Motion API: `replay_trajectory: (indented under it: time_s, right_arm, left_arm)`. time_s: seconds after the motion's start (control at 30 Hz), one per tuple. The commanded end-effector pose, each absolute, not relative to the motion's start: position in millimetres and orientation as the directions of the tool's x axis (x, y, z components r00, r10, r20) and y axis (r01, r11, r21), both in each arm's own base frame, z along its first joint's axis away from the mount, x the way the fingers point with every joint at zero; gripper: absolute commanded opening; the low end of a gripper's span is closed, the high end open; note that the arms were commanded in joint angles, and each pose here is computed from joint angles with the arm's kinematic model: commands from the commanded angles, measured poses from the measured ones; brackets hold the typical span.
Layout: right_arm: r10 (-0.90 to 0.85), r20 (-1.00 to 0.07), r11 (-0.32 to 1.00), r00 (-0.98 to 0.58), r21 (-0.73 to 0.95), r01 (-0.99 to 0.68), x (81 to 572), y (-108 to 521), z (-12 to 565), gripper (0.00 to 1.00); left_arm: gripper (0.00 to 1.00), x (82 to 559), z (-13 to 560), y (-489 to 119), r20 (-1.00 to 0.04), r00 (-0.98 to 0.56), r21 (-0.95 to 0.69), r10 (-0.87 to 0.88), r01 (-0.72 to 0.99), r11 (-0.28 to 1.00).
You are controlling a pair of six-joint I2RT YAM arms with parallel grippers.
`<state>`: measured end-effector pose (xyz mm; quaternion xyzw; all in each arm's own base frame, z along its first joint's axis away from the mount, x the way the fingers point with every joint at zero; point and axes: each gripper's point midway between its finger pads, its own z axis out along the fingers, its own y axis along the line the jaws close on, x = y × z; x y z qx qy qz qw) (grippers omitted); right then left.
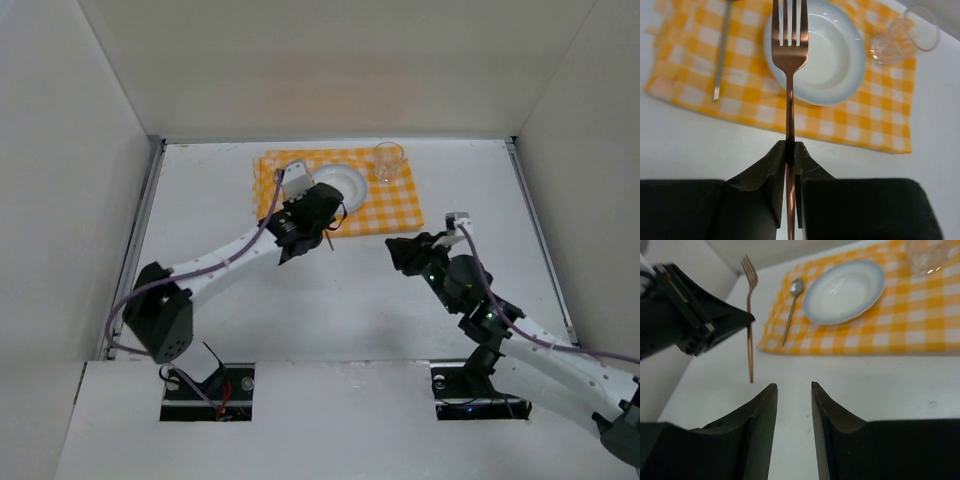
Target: Set the dinner table for one person
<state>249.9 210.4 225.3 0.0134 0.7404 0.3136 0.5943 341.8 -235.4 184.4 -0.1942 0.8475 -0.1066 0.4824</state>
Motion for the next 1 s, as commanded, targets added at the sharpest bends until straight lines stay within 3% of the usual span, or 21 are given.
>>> replay_trajectory:
  time_s: [0.0, 0.2, 0.43, 0.97]
  right_arm:
    - [0.516, -0.83, 0.786, -0.211, 0.556, -0.269, 258, 175, 242, 0.39]
    - [0.545, -0.812, 0.773, -0.211, 0.583, -0.248, 260, 164, 240, 0.36]
    - [0.548, -0.809, 0.77, -0.214, 0.587, -0.249, 260, 164, 238, 0.37]
    - [0.543, -0.809, 0.769, -0.226, 0.587, -0.253, 260, 167, 235, 0.37]
  left_arm:
    - [0.0, 367, 210, -304, -0.775, -0.474, -0.44, -0.417, -0.068, 0.895]
    - [0.0, 402, 197, -382, -0.747, -0.538, -0.475, -0.391, 0.021, 0.879]
    - [0.0, 440, 174, -424, -0.723, -0.581, -0.49, -0.374, 0.05, 0.871]
    - [0.0, 488, 124, -434, -0.697, -0.634, -0.455, -0.335, 0.029, 0.89]
